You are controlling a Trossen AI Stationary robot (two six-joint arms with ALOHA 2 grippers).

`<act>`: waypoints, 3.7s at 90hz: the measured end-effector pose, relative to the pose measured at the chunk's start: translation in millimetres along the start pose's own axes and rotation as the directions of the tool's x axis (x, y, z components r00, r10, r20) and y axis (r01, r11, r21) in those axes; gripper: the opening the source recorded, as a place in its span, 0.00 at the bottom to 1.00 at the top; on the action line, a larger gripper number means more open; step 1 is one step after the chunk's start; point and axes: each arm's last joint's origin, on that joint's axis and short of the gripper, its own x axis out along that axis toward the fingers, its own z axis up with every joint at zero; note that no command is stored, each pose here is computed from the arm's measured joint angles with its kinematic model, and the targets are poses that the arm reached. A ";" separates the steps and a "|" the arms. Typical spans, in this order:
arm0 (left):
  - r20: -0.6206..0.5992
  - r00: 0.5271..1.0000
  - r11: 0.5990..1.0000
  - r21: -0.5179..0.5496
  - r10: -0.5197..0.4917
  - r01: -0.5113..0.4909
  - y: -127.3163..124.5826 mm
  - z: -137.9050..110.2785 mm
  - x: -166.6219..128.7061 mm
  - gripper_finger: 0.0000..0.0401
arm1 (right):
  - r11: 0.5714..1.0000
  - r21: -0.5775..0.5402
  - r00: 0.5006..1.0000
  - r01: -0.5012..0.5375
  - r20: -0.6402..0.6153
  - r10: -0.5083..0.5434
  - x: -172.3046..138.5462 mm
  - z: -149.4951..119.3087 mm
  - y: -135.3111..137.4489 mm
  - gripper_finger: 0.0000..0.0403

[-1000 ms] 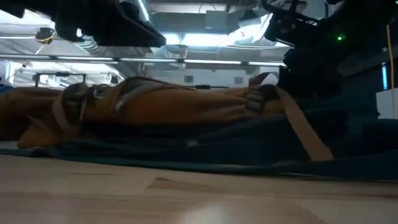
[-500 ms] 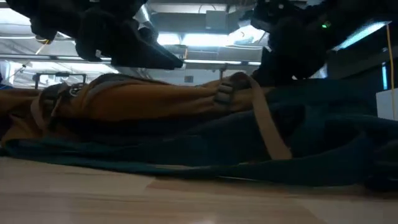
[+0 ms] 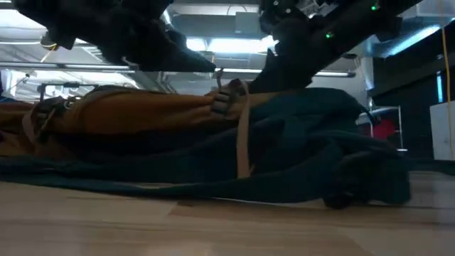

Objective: Unpack backpack
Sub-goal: Open the brown backpack

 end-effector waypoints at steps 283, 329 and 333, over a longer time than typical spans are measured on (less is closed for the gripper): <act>-0.053 0.995 0.994 0.073 -0.081 0.085 3.3 -7.4 24.1 0.00 | 0.982 -0.188 0.995 -0.014 -0.099 -0.005 -18.8 26.7 29.1 0.13; 0.083 0.993 0.988 0.134 -0.088 0.076 -2.2 19.2 7.8 0.00 | 0.966 -0.249 0.994 0.064 -0.073 -0.085 -20.1 27.7 29.1 0.46; 0.094 0.991 0.987 0.140 -0.091 0.077 -3.0 21.8 5.5 0.00 | 0.962 -0.261 0.993 0.075 -0.064 -0.095 -20.1 28.5 28.9 0.48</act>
